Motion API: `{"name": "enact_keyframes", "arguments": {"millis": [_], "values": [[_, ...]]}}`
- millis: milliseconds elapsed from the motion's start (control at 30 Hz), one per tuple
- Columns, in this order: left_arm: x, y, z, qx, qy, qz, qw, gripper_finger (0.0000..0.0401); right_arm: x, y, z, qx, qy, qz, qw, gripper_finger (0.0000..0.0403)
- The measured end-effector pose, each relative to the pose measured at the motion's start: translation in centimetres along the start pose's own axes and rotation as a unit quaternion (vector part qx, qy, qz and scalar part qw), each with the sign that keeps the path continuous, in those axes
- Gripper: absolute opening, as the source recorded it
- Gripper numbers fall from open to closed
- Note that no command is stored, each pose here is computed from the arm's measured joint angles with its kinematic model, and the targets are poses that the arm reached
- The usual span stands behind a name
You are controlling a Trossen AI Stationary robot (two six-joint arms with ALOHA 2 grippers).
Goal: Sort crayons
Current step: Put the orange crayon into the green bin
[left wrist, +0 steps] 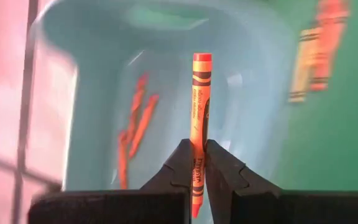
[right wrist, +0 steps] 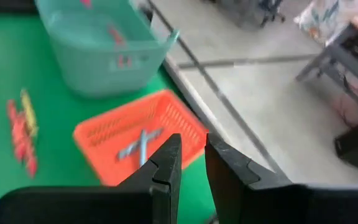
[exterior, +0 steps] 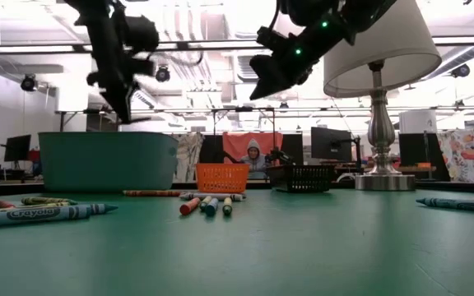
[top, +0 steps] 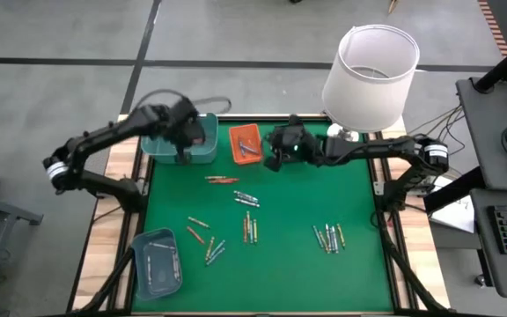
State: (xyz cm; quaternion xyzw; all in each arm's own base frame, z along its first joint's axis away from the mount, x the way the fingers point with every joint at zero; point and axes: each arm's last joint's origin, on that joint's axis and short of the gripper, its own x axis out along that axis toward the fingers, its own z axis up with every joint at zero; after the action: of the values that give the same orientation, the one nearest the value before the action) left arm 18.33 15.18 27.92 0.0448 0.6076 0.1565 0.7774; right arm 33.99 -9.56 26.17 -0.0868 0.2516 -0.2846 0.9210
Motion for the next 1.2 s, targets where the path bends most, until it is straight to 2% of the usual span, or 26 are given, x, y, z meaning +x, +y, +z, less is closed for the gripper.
{"name": "enact_keyframes", "arguments": {"millis": [133, 267, 433, 767, 1033, 1200], "values": [[1.1, 3.4, -1.0, -0.108, 0.048, -0.001, 0.993, 0.0000, 0.7, -1.9, 0.7, 0.026, -0.051, 0.023, 0.998, 0.0061], [3.5, 5.1, -1.3, -0.156, 0.099, -0.020, 0.983, 0.0000, 0.9, -2.7, 0.6, 0.011, -0.053, 0.015, 0.998, 0.0061], [6.3, 5.9, -0.8, -0.148, 0.156, -0.045, 0.976, 0.0000, 1.0, -2.7, 0.3, -0.019, -0.039, 0.016, 0.999, 0.0061], [9.5, 7.8, 0.6, -0.132, 0.233, 0.014, 0.963, 0.0009, 1.0, -2.6, -0.4, -0.035, -0.001, 0.025, 0.999, 0.0061], [10.8, 7.8, 0.5, -0.121, 0.247, 0.006, 0.961, 0.0012, 1.0, -2.4, -1.0, -0.021, 0.028, 0.032, 0.999, 0.0061], [11.0, 7.8, 0.5, -0.143, 0.245, 0.017, 0.959, 0.0013, 1.0, -2.5, -1.0, -0.020, 0.026, 0.032, 0.999, 0.0061]]}}
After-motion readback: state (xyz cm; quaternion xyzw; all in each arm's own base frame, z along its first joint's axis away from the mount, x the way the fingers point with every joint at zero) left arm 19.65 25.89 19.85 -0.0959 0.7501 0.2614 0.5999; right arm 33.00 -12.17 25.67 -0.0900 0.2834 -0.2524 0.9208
